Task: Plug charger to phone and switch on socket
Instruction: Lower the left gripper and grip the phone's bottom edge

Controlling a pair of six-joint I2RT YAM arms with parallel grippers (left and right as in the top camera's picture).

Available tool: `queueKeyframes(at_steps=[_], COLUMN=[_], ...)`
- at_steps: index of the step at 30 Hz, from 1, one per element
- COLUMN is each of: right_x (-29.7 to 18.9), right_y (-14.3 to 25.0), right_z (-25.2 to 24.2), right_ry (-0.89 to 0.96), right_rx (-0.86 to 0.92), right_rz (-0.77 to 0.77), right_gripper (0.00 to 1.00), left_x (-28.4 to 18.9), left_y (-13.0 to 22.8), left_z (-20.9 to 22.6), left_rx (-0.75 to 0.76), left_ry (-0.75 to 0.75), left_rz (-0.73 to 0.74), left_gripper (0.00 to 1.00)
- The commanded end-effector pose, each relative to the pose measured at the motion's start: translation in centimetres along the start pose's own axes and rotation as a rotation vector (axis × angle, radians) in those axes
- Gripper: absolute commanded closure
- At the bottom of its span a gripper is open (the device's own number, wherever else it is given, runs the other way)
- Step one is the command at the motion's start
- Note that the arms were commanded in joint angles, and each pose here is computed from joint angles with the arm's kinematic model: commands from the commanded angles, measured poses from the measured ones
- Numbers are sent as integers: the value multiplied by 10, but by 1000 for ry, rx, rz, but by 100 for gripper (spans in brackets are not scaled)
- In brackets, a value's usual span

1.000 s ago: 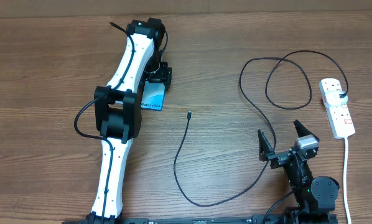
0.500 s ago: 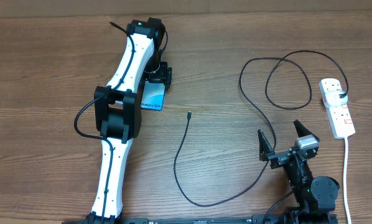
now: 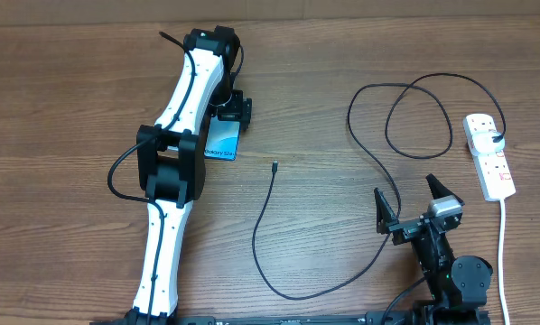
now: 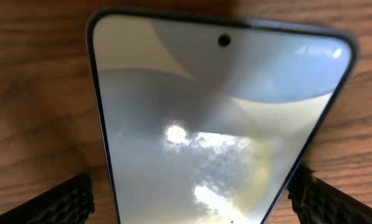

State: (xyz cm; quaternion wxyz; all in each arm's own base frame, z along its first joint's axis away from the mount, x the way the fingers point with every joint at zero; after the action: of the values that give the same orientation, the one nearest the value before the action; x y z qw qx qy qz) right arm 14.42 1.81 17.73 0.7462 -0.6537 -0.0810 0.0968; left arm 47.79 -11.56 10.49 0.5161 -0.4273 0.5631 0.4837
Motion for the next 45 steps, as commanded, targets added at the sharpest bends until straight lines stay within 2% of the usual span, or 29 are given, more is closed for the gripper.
queueKeyframes(at_steps=[1,4,7,23,26,27,28,37,45], right_x=[0,0,0,0,0,0,0,0,0], right_y=[2,2,2,2,2,2,2,2,2], right_z=[0,0,0,0,0,0,0,0,0], right_ry=[2,2,3,2,3,3,2,2,2], right_rx=[5,5,5,5,5,5,5,5,5], right_rz=[-4,-4,-4,-4,-4,-4,-4,-4,-4], right_gripper=[0,0,0,0,0,0,0,0,0], left_x=[14,14,14,17,21,23,23,10,-36], left_y=[-3,-2,0,4,5,6,7,4,11], left_z=[-3,-3,-2,-2,-2,-2,-2,1,2], left_rx=[10,10,10,8,8,8,8,2,-12], left_ry=[-17,-16,-17,-19,-20,-21,-22,-15,80], left_rz=[14,15,28,62,75,82,85,43,-39], left_gripper=[8,16,18,21,28,36,38,39,39])
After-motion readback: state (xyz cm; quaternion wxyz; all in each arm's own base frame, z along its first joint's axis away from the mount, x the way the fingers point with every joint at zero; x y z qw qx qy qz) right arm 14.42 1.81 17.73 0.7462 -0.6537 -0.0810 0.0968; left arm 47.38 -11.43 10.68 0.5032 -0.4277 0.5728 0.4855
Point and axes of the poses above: each gripper's point midway between its finger pads, its own x axis out along the fingers, its own z axis along the line the jaws close on, y = z × x, the point moved 10 cm from there along -x, back along the fingers, and after that the axes turned 8 degrees about x, right-handed, at the moved point
